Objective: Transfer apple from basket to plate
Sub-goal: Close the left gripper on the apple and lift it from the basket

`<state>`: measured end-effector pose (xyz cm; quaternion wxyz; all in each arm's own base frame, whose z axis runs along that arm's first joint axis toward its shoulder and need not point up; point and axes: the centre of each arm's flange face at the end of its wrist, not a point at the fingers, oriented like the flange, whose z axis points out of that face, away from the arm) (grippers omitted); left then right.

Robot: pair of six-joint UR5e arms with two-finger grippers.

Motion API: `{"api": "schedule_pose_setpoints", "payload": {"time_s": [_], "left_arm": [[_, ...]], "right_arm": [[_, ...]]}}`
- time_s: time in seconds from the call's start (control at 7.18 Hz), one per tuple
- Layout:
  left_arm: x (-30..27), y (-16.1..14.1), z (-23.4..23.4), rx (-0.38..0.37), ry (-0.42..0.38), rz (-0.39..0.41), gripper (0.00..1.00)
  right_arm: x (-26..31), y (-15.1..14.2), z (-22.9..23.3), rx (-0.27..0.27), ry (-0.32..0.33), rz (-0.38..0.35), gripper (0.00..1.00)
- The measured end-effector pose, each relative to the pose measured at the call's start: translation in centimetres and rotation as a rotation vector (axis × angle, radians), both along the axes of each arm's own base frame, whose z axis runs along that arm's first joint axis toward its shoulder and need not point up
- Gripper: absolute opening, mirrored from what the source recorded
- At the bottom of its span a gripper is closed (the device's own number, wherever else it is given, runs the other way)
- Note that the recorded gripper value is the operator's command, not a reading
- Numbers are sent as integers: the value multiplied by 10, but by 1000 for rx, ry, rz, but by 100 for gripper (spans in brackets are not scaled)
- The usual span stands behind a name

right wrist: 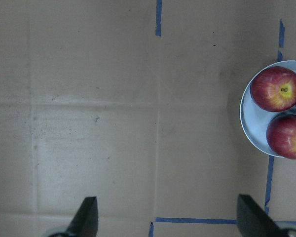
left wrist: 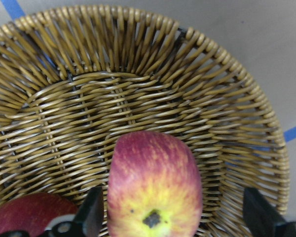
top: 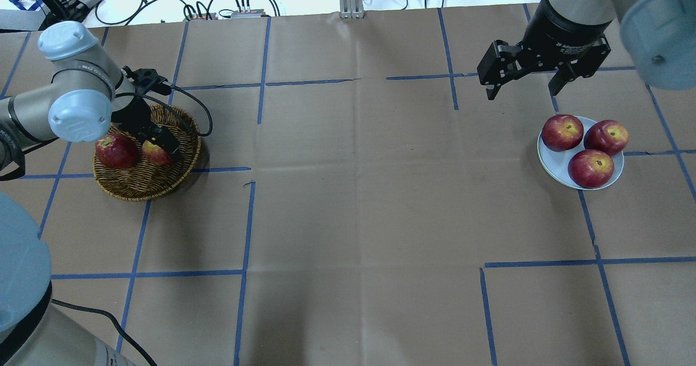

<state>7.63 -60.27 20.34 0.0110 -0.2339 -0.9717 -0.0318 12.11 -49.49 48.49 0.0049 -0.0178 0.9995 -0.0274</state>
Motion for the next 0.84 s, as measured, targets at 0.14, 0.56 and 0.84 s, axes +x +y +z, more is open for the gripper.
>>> {"api": "schedule_pose_setpoints", "payload": {"time_s": [0.14,0.56,0.84], "left_arm": [[4,-2,-4,-16,-5,9,63],[7,-4,-1,-49,-17,56,54],[-9,-4,23,-67,-26,139,54]], "right_arm": [[0,0,0,0,0,0,100],[0,0,0,-1,0,0,100],[0,0,0,-1,0,1,100]]}}
